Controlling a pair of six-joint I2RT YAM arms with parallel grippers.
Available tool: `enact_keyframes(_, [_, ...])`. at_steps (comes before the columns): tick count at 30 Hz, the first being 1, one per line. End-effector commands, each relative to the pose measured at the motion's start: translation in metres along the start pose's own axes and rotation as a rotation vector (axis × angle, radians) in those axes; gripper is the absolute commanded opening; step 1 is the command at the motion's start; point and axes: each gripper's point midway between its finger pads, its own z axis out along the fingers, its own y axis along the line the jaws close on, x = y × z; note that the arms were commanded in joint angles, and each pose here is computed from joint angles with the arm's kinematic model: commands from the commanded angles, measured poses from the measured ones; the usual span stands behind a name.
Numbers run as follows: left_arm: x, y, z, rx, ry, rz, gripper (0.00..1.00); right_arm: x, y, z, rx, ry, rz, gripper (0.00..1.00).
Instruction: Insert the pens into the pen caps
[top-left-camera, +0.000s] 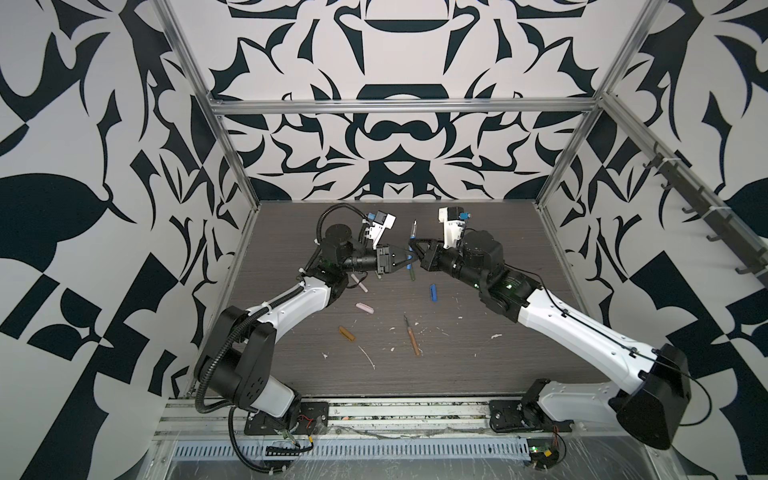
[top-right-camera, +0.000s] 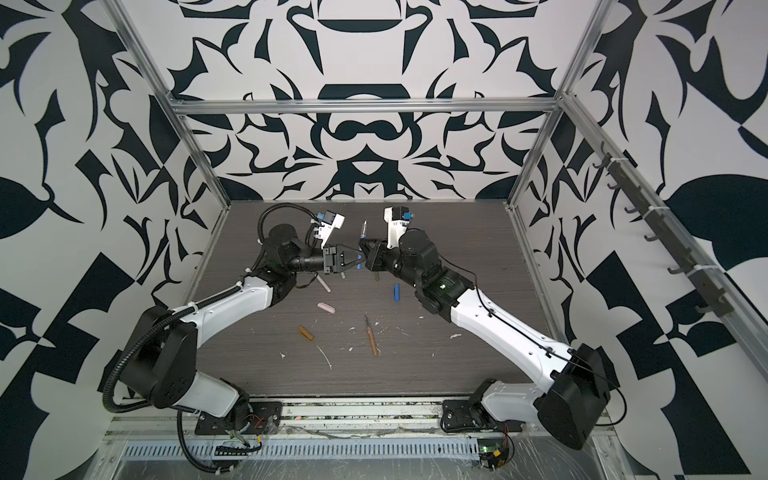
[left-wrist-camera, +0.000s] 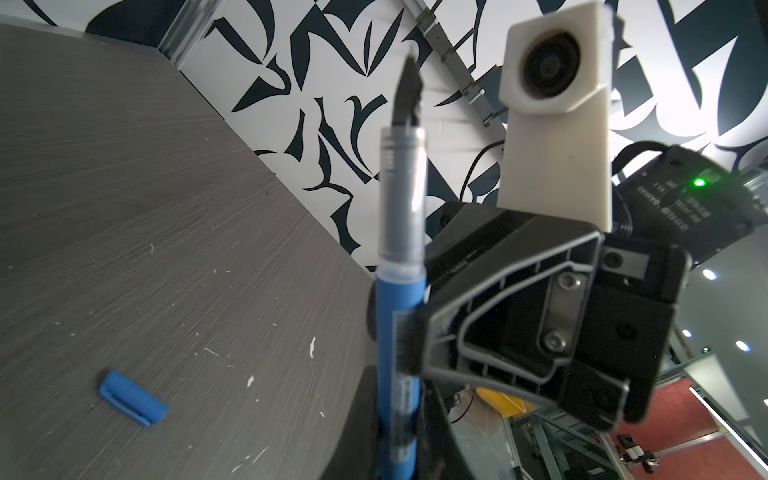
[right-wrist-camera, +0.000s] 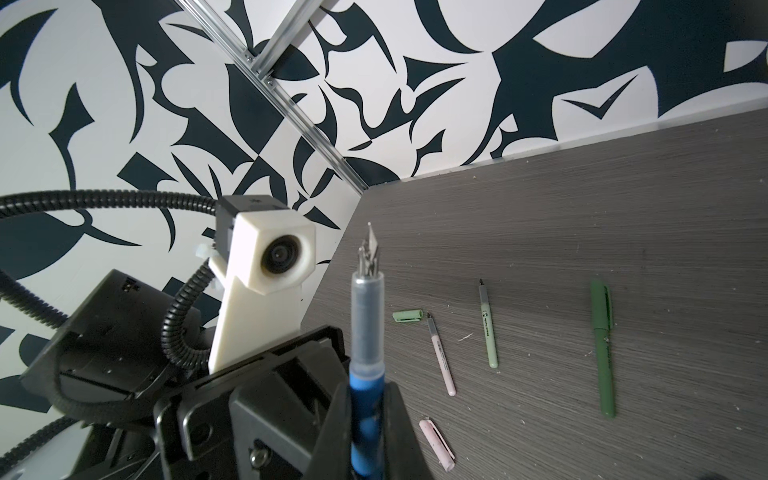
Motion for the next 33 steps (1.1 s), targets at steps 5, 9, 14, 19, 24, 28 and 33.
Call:
enact_keyframes(5, [-0.006, 0.015, -0.001, -0.096, -0.015, -0.005, 0.00, -0.025, 0.021, -0.042, -0.009, -0.065, -0.062, 0.30])
enact_keyframes(9, [-0.012, 0.026, -0.011, -0.221, -0.063, 0.036, 0.00, -0.029, -0.005, -0.068, 0.139, -0.075, -0.148, 0.29])
enact_keyframes(14, [-0.019, 0.020, -0.023, -0.292, -0.118, 0.131, 0.00, -0.019, -0.080, -0.072, 0.316, 0.028, -0.095, 0.28])
enact_keyframes(19, [-0.013, -0.005, -0.017, -0.208, -0.110, 0.238, 0.00, 0.030, -0.161, -0.034, 0.399, 0.360, 0.046, 0.25])
enact_keyframes(24, [-0.011, -0.018, -0.019, -0.177, -0.118, 0.296, 0.00, 0.073, -0.213, 0.003, 0.476, 0.531, 0.069, 0.23])
enact_keyframes(28, [-0.011, -0.020, -0.018, -0.170, -0.119, 0.294, 0.00, 0.096, -0.240, 0.021, 0.520, 0.627, 0.079, 0.24])
enact_keyframes(33, [-0.011, -0.021, -0.017, -0.158, -0.113, 0.281, 0.00, 0.117, -0.253, 0.036, 0.541, 0.698, 0.067, 0.25])
